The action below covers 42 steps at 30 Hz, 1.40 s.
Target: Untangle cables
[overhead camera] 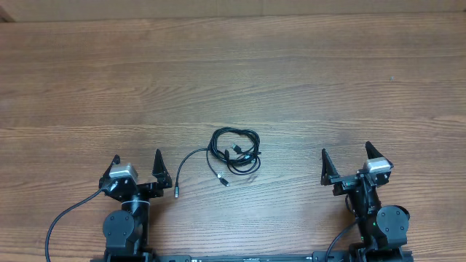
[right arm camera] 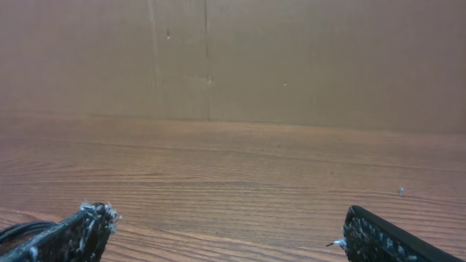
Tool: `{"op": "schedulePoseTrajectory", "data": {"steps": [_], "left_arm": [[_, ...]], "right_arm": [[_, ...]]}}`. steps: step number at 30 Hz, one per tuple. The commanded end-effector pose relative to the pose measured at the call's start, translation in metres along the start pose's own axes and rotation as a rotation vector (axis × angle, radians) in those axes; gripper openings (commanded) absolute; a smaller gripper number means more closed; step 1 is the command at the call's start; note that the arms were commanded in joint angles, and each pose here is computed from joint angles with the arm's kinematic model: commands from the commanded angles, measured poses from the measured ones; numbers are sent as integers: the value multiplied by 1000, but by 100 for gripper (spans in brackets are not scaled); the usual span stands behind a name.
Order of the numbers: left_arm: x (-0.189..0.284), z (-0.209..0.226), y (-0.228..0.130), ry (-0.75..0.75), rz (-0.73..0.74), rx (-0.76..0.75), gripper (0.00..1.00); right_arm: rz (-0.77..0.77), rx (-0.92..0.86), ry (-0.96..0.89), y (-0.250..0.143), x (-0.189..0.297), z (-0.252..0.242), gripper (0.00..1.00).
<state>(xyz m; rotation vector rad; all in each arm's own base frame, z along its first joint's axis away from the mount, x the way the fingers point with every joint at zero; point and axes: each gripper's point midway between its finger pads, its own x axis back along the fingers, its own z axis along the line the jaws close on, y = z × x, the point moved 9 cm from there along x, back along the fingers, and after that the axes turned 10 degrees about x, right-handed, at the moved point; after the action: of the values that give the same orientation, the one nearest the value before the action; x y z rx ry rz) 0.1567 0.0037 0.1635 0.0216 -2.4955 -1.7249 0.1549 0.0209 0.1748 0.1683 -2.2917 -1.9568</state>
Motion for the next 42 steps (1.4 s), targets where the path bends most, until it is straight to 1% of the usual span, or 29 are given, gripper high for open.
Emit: {"op": "schedulePoseTrajectory", "data": {"steps": [1, 21, 24, 26, 29, 33, 38, 42], "left_arm": [[0, 0, 0, -7, 0, 14, 99], [0, 0, 0, -9, -2, 15, 99], [0, -4, -1, -49, 13, 15, 100], [2, -11, 2, -122, 27, 15, 100], [8, -24, 16, -225, 19, 13, 99], [20, -36, 48, -251, -27, 12, 100], [55, -54, 97, -295, -14, 10, 99], [83, -67, 135, -286, 34, 11, 100]], "right_arm": [[-1, 2, 5, -3, 0, 1, 100], [-2, 2, 7, -2, 0, 1, 100], [-8, 1, 8, -1, 0, 1, 100], [-20, -2, 15, 0, 0, 2, 100], [-60, -29, 27, 10, 1, 2, 100], [-88, -112, 40, 34, 8, 0, 100], [-152, -119, 83, 83, 28, -3, 100], [-145, -120, 85, 124, 53, -8, 100]]}}
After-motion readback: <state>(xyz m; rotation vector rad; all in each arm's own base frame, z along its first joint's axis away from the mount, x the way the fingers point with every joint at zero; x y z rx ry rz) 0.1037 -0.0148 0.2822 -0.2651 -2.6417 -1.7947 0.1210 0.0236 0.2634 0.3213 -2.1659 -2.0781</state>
